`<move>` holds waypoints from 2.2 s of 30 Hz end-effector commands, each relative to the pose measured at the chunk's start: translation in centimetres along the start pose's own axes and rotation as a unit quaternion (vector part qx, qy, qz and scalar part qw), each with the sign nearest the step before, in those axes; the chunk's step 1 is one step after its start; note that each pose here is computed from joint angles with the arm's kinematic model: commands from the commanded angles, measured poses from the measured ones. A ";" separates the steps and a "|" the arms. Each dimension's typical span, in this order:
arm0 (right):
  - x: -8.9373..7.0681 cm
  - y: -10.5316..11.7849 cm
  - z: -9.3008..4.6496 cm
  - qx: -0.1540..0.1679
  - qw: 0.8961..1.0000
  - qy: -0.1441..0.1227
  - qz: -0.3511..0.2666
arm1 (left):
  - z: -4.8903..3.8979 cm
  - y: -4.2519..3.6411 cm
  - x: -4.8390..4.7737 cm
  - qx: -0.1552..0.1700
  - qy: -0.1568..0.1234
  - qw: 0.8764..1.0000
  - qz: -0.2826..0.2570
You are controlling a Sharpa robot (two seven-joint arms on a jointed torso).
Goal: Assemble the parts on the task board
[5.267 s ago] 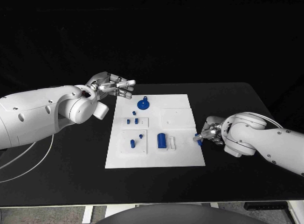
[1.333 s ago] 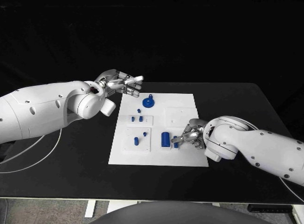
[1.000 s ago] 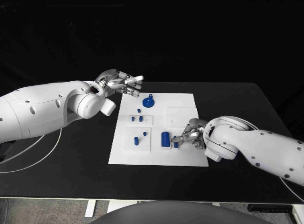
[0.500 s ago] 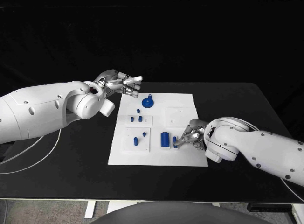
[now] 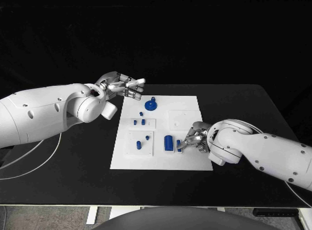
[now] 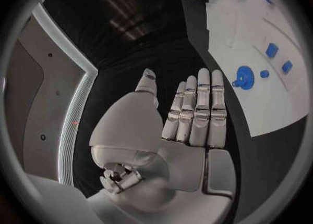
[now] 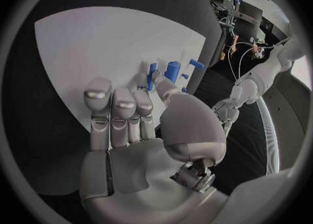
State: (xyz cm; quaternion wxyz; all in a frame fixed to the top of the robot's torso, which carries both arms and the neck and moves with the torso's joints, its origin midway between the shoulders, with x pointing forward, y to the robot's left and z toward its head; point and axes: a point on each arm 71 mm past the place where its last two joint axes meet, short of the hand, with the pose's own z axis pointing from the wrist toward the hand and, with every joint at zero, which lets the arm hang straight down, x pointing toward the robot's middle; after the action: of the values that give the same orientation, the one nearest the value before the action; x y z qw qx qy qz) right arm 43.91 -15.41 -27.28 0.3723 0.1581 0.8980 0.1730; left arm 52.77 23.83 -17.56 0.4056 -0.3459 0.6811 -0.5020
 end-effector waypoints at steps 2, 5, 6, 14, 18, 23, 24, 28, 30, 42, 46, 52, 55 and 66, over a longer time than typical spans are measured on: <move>0.1 -0.6 0.1 0.001 1.000 -0.011 0.001 | 0.06 -0.15 0.16 0.003 0.006 1.000 -0.003; -0.1 -0.9 0.0 -0.009 1.000 -0.007 0.023 | 0.06 -0.15 0.08 0.004 0.005 1.000 -0.003; -0.2 -1.0 0.0 -0.014 0.999 -0.005 0.032 | 0.07 -0.15 0.03 0.006 0.004 1.000 -0.003; -3.0 -1.3 -0.2 -0.090 0.987 -0.030 0.132 | 0.26 -0.31 -0.72 0.023 -0.022 0.999 -0.012; -5.9 -1.6 -0.2 -0.148 0.968 -0.071 0.190 | 0.58 -0.40 -1.21 0.032 -0.041 0.998 -0.024; -10.4 -2.5 0.1 -0.210 0.937 -0.136 0.244 | 1.02 -0.41 -1.96 0.040 -0.063 0.997 -0.035; -11.3 -2.7 0.2 -0.220 0.931 -0.148 0.252 | 1.13 -0.41 -2.12 0.041 -0.067 0.996 -0.037; -14.6 -3.8 0.5 -0.249 0.907 -0.189 0.282 | 1.64 -0.39 -2.81 0.043 -0.087 0.994 -0.047; -15.5 -4.3 0.7 -0.256 0.900 -0.201 0.290 | 1.94 -0.39 -3.10 0.045 -0.096 0.993 -0.051; -18.1 -6.0 2.4 -0.275 0.864 -0.223 0.359 | 3.77 -0.55 -4.63 0.068 -0.144 0.984 -0.082; -17.7 -6.3 2.6 -0.239 0.882 -0.229 0.336 | 3.69 -0.18 -4.23 0.046 -0.129 0.989 -0.060; -16.5 -5.2 2.1 -0.256 0.867 -0.236 0.355 | 3.11 0.87 -2.40 0.049 -0.138 0.987 -0.071; -15.4 -4.4 1.7 -0.268 0.856 -0.241 0.371 | 2.51 1.63 -0.89 0.052 -0.146 0.985 -0.081; -8.5 -1.5 -1.2 -0.274 0.809 -0.259 0.451 | -1.79 3.80 6.18 0.060 -0.193 0.972 -0.117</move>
State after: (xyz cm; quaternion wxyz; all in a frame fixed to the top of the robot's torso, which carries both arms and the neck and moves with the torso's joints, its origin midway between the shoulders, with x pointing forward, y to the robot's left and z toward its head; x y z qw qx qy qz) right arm 48.68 -19.51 -22.39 0.4608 0.4292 0.5700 0.5278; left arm 48.46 19.52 -22.80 0.4254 -0.4869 0.5489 -0.5298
